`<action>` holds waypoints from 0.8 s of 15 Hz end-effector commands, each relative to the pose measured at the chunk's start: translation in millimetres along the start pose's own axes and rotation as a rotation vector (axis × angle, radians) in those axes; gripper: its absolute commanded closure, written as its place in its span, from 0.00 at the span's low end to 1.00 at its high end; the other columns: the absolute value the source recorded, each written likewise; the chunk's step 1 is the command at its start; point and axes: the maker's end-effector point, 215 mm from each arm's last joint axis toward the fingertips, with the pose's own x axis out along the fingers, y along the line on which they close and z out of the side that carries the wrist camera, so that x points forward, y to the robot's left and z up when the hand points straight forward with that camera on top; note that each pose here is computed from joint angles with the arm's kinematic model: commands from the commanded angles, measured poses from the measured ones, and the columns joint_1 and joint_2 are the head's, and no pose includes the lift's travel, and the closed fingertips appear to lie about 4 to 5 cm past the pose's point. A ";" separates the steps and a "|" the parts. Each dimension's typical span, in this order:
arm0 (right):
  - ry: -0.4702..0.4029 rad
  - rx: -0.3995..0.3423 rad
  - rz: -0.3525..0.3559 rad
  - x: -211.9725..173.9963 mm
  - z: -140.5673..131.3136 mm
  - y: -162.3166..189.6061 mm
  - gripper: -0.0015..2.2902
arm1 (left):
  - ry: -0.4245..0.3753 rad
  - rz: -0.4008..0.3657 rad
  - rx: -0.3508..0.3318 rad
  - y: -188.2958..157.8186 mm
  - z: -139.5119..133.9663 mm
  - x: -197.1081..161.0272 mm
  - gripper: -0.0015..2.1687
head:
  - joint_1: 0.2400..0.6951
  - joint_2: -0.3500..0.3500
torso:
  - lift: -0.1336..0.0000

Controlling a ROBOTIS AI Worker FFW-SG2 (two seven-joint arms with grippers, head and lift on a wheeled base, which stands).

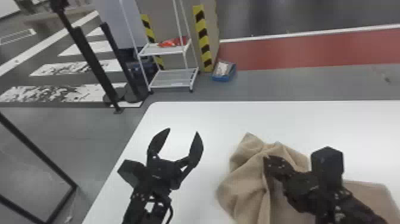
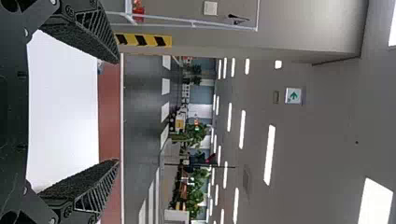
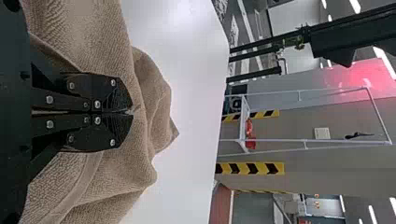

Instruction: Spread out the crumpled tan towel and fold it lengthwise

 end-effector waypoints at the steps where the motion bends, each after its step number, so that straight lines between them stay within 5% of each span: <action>1: -0.109 0.007 -0.038 -21.8 45.7 -14.7 0.58 | 0.004 0.002 0.001 0.6 -2.0 -2.5 0.07 | 1.00 0.93 | 0.07; 3: -0.231 0.050 -0.090 -56.0 84.9 -46.8 0.58 | 0.000 0.001 -0.001 -1.1 -1.3 -3.1 0.07 | 1.00 0.91 | 0.07; 6: -0.322 0.188 -0.241 -119.5 92.4 -147.6 0.58 | 0.008 -0.005 0.009 -4.3 -4.2 -2.8 0.07 | 1.00 0.83 | 0.07; 9: -0.414 0.268 -0.475 -220.8 60.1 -253.4 0.58 | 0.010 0.000 0.007 -2.4 -6.0 -0.5 0.07 | 1.00 0.62 | 0.07; 12: -0.345 0.341 -0.674 -280.3 -14.7 -322.2 0.58 | 0.006 -0.005 0.005 -5.7 -6.4 3.9 0.07 | 1.00 0.41 | 0.07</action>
